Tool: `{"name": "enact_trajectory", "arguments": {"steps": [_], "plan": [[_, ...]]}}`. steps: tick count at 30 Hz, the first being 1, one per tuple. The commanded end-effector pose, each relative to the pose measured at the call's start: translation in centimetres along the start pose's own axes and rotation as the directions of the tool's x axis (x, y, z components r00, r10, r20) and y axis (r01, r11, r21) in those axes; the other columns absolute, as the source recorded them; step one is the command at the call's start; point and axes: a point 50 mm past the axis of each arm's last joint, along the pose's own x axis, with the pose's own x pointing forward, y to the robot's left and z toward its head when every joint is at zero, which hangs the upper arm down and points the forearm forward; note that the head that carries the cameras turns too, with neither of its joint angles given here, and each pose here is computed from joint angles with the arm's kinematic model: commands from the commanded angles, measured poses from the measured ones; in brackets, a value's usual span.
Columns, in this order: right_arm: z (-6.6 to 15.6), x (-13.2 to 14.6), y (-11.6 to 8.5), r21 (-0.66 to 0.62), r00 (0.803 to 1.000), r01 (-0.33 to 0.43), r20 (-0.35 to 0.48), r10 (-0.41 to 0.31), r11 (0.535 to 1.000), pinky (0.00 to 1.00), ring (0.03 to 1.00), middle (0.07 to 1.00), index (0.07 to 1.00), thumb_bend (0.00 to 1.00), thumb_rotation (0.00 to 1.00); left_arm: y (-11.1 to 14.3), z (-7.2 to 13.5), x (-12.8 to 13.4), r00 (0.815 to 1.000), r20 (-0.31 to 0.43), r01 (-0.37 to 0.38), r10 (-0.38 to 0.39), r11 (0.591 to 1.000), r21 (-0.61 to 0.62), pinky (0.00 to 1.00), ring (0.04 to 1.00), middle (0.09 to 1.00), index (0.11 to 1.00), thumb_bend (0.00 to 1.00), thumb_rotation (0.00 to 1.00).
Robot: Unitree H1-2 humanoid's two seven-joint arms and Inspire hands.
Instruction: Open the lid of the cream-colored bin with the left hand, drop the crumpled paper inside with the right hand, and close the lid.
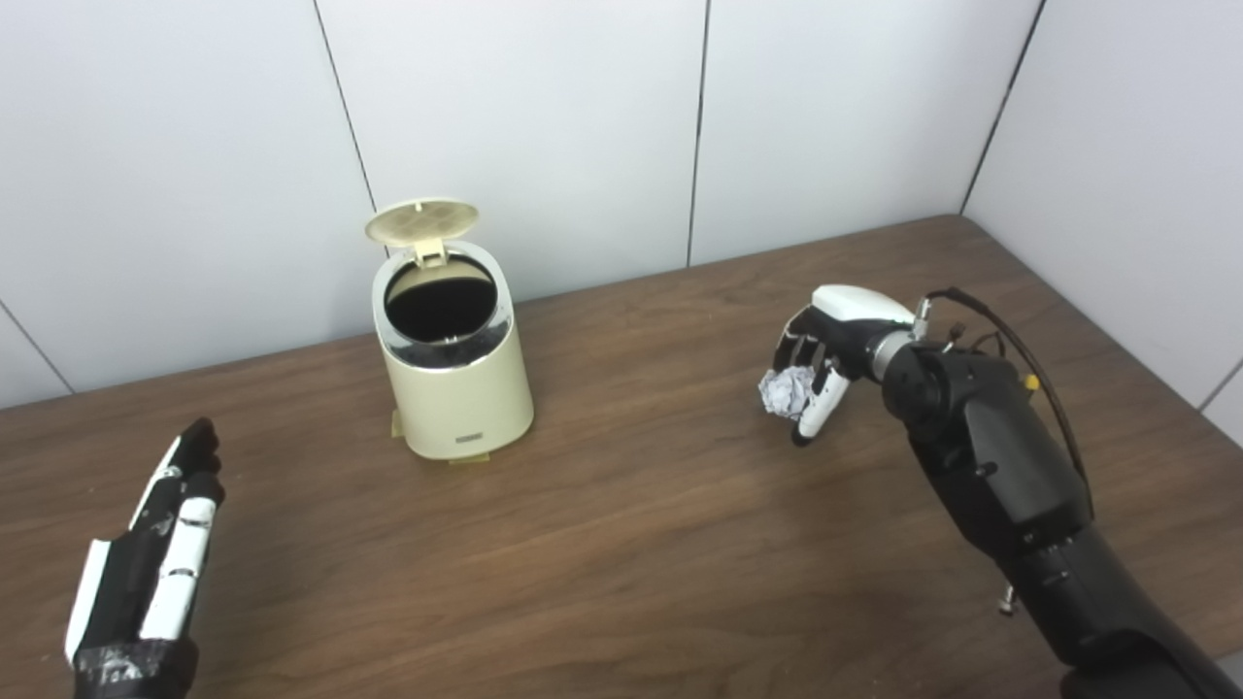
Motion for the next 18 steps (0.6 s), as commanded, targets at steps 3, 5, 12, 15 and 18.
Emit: {"name": "enact_trajectory", "arguments": {"steps": [3,5,12,15,18], "plan": [[0.43,-0.22,-1.98,0.010,0.994,0.108,0.034,-0.108,0.994,0.46,0.506,0.605,0.635,0.95,0.04,0.17,1.84,0.65,0.997,0.083,0.005,-0.008,1.000,0.029,1.00,1.000,0.979,0.995,0.39,0.72],[0.60,-0.28,-1.91,0.016,0.992,0.119,0.047,-0.119,0.993,0.47,0.528,0.618,0.629,0.95,0.04,0.25,1.78,0.64,0.997,0.082,0.005,-0.007,1.000,0.028,1.00,1.000,0.980,0.993,0.38,0.72],[0.87,-0.18,-1.46,0.031,0.987,0.144,0.069,-0.146,0.989,0.56,0.560,0.612,0.618,0.94,0.04,0.31,1.74,0.52,0.997,0.073,0.015,-0.017,1.000,0.025,1.00,1.000,0.984,0.992,0.36,0.68],[0.78,-0.15,-1.44,0.020,0.987,0.144,0.072,-0.145,0.989,0.47,0.503,0.587,0.613,0.94,0.05,0.46,1.73,0.54,0.997,0.070,0.012,-0.014,1.000,0.028,1.00,1.000,0.991,0.997,0.37,0.69],[0.80,-0.23,-1.46,0.011,0.988,0.135,0.069,-0.136,0.991,0.45,0.486,0.572,0.612,0.94,0.04,0.58,1.71,0.60,0.998,0.069,0.009,-0.011,0.999,0.037,1.00,1.000,0.999,1.000,0.39,0.70]]}}
